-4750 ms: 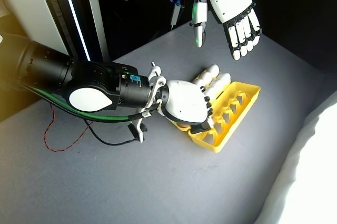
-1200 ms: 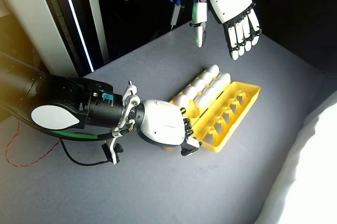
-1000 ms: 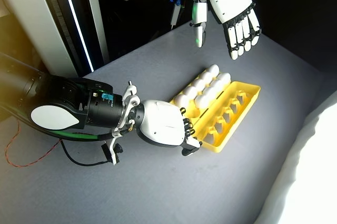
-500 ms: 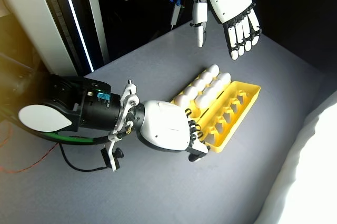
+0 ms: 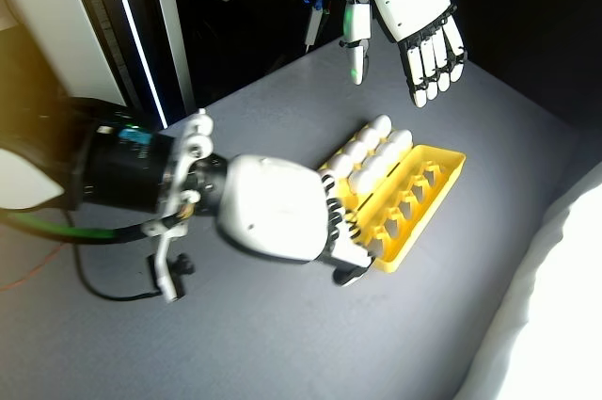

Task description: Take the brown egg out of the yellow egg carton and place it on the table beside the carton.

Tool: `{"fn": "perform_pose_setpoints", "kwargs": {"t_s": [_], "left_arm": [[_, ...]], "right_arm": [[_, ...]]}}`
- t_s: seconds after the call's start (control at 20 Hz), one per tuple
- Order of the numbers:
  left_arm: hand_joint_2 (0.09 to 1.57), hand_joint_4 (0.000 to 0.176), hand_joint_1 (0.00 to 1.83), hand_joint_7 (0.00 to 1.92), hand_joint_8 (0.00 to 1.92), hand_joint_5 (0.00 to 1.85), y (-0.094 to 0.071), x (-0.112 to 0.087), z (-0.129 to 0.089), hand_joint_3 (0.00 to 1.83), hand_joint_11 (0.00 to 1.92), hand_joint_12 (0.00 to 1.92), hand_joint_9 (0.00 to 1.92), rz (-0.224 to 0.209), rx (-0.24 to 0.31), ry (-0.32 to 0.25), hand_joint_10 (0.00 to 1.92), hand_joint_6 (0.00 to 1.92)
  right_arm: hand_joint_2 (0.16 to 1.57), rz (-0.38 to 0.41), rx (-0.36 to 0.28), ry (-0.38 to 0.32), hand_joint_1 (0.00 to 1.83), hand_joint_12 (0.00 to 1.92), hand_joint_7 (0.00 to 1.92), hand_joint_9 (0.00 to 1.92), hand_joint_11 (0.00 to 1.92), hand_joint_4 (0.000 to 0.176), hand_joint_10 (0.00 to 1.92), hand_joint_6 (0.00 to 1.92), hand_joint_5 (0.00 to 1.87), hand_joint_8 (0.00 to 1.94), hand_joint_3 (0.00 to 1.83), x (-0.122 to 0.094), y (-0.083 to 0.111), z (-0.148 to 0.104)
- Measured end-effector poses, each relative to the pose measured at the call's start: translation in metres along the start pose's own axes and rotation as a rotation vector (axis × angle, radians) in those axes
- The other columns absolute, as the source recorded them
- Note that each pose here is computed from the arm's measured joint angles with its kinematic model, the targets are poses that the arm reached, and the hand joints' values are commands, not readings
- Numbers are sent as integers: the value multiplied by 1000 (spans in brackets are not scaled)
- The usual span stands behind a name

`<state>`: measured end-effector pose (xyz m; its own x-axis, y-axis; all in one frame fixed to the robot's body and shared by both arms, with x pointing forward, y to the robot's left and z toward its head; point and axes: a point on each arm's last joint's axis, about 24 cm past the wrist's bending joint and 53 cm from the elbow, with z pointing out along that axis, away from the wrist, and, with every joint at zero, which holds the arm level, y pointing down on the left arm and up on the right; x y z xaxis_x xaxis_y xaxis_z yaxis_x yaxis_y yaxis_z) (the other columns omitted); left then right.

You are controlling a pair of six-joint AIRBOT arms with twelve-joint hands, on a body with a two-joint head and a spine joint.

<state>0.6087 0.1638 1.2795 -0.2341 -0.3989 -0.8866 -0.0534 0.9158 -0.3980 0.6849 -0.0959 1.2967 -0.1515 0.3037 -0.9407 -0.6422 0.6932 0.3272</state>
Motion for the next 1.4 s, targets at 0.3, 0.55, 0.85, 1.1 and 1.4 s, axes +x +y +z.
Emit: {"fn": "perform_pose_setpoints", "kwargs": {"t_s": [0.3, 0.55, 0.85, 1.1, 1.4], "left_arm": [[1220, 0, 50, 427, 3, 398, 0, 0, 0, 1, 0, 687, 339, 0, 2, 0, 2, 2], [1215, 0, 102, 429, 6, 398, -1, 0, 0, 0, 0, 654, 339, 0, 3, 1, 5, 7], [1224, 0, 74, 417, 0, 385, 0, 0, 0, 0, 0, 654, 339, 0, 0, 0, 2, 0], [1209, 0, 121, 449, 7, 414, 0, 0, 0, 0, 14, 687, 373, 0, 0, 0, 8, 7], [1233, 0, 28, 395, 1, 369, 0, 0, 0, 4, 0, 604, 322, 0, 0, 0, 1, 2]], "right_arm": [[1060, 44, -69, -55, 1086, 1343, 629, 567, 222, 0, 258, 7, 573, 7, 0, -31, 7, -22], [1057, 39, -56, -44, 1062, 1383, 561, 492, 142, 0, 237, 3, 519, 3, 0, -30, 2, -28], [1055, 32, -52, -32, 995, 1376, 478, 433, 37, 0, 212, 0, 455, 0, 0, -25, 1, -28], [1042, 32, -56, -32, 948, 1171, 358, 318, 0, 0, 146, 0, 338, 0, 0, -25, 3, -27], [1039, 21, -71, -22, 927, 1045, 258, 236, 0, 0, 79, 6, 235, 4, 0, -20, 9, -27]]}}
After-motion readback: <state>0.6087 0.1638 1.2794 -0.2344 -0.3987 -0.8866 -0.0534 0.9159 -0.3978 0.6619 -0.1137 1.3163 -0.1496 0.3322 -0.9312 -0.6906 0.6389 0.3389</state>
